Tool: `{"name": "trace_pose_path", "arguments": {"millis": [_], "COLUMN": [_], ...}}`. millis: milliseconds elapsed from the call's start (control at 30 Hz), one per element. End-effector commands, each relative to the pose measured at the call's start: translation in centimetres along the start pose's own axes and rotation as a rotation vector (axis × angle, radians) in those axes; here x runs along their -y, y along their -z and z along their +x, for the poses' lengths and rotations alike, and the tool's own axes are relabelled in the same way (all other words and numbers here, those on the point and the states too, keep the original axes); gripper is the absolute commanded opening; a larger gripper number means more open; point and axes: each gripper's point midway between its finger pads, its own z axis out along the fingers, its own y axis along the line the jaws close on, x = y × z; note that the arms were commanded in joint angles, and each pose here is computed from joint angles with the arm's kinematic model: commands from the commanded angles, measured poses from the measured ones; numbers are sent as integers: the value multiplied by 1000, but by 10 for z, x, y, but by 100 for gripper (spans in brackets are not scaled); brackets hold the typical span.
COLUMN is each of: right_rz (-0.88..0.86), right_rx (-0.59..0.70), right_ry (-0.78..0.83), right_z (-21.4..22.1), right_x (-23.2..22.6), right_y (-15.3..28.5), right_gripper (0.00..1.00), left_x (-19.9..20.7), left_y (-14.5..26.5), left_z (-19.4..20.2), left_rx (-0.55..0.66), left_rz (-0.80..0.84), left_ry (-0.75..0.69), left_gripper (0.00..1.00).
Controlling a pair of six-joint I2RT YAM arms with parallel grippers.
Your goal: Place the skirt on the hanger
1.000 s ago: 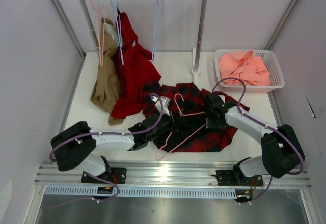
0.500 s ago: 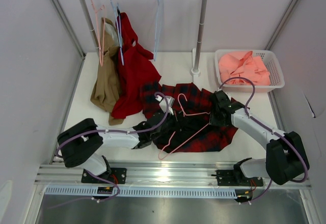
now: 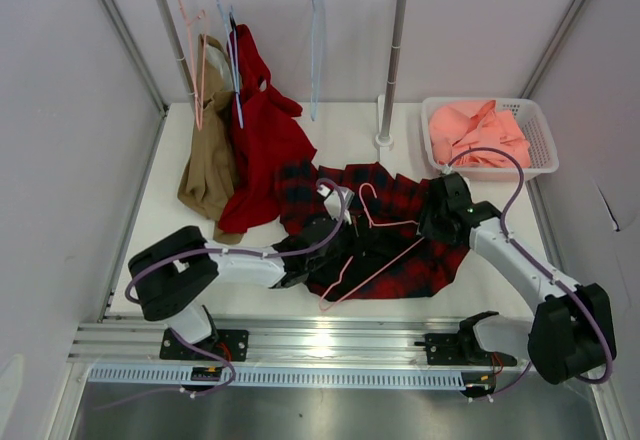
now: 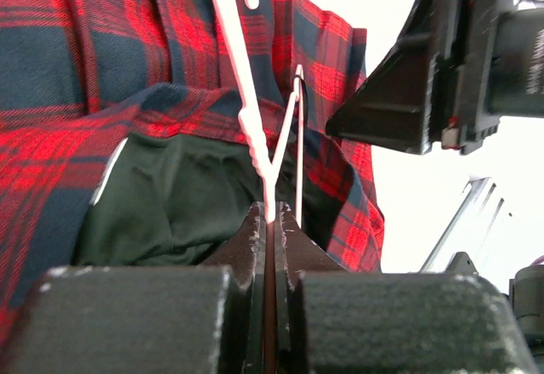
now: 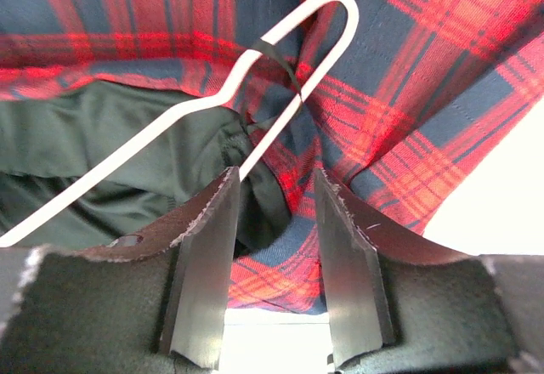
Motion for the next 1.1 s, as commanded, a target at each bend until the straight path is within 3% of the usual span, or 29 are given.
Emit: {"name": "trace_pose_path", "arguments": {"millis": [0, 300, 633, 1067], "right_rz": [-114, -393, -562, -592], "right_rx": [106, 224, 268, 279], "right_ry": [8, 90, 174, 250], "right_z": [-34, -72, -71, -53], "right_x": [-22, -74, -100, -113], "right_y": [20, 53, 67, 72], "right_gripper": [49, 52, 51, 49], "left_x": [25, 27, 24, 27], "left_y": [-11, -24, -35, -44], "left_z": [-10, 2, 9, 9], "left_rx": [12, -41, -84, -121], "left_rz": [76, 98, 108, 125], "left_ry": [-45, -110, -146, -180], "left_gripper": [0, 0, 0, 0]}}
